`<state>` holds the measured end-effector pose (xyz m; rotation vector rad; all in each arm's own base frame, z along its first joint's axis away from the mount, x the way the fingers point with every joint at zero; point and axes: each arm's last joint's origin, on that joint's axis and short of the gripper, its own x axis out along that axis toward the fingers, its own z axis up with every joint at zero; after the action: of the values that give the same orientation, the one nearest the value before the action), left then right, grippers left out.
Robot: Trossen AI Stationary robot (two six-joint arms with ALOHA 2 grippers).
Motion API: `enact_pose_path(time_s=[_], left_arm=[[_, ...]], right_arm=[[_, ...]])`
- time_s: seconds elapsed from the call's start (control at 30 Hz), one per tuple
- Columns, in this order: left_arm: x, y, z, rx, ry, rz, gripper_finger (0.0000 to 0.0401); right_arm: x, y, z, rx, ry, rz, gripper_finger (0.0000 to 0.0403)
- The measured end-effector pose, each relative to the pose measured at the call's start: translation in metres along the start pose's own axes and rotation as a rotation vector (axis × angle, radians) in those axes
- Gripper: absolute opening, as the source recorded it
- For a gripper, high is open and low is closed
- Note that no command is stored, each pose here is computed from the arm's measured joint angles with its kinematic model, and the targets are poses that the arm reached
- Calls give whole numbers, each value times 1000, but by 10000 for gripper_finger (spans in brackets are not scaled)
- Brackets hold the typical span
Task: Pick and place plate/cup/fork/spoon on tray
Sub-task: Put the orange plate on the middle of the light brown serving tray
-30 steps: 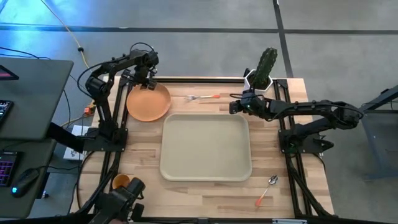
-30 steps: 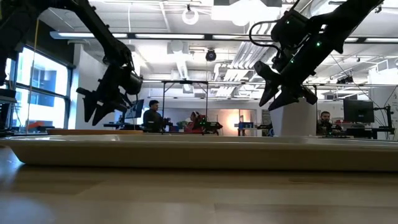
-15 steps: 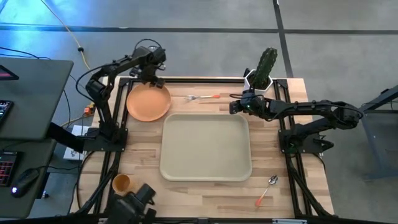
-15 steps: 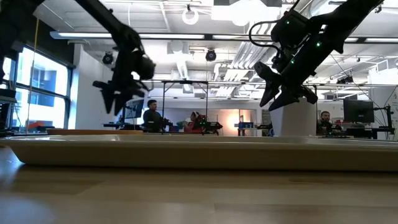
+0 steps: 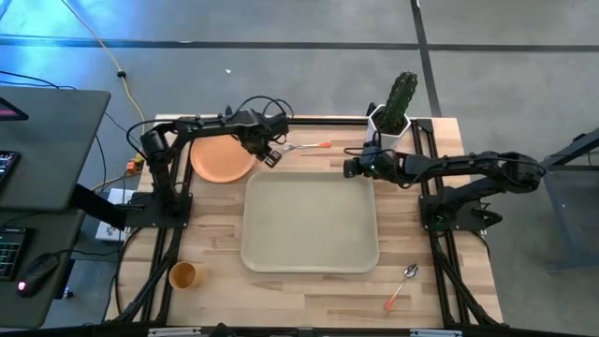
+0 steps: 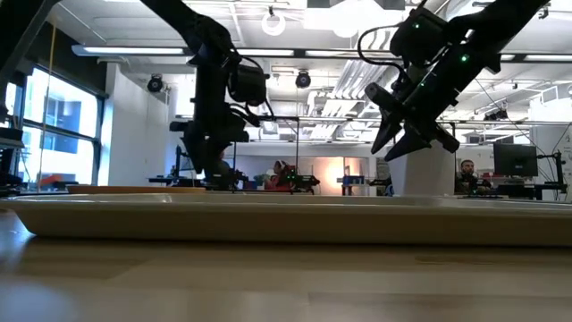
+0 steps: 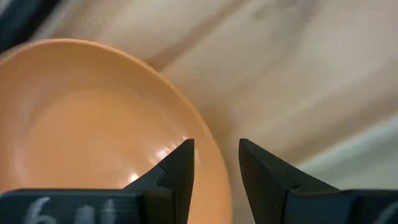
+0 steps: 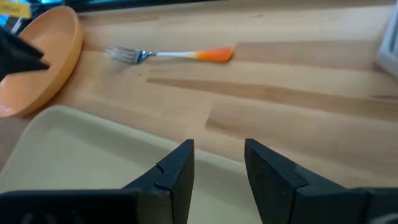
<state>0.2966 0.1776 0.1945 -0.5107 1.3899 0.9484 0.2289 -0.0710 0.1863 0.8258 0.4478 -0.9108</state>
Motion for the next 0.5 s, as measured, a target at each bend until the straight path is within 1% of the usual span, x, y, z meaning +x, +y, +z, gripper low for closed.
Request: enact_pose_path(time_s=[0.1, 0.2, 0.37, 0.5], left_arm=[[1, 2, 1, -42, -5, 7, 115], [8, -2, 4, -31, -12, 1, 115], [29, -8, 3, -8, 55, 36, 115], [44, -11, 3, -18, 91, 65, 114]], right_arm=[[-2, 3, -4, 5, 8, 12, 134], [-3, 5, -7, -3, 14, 18, 134], [-4, 6, -10, -13, 18, 18, 134], [-4, 6, -9, -15, 8, 11, 134]])
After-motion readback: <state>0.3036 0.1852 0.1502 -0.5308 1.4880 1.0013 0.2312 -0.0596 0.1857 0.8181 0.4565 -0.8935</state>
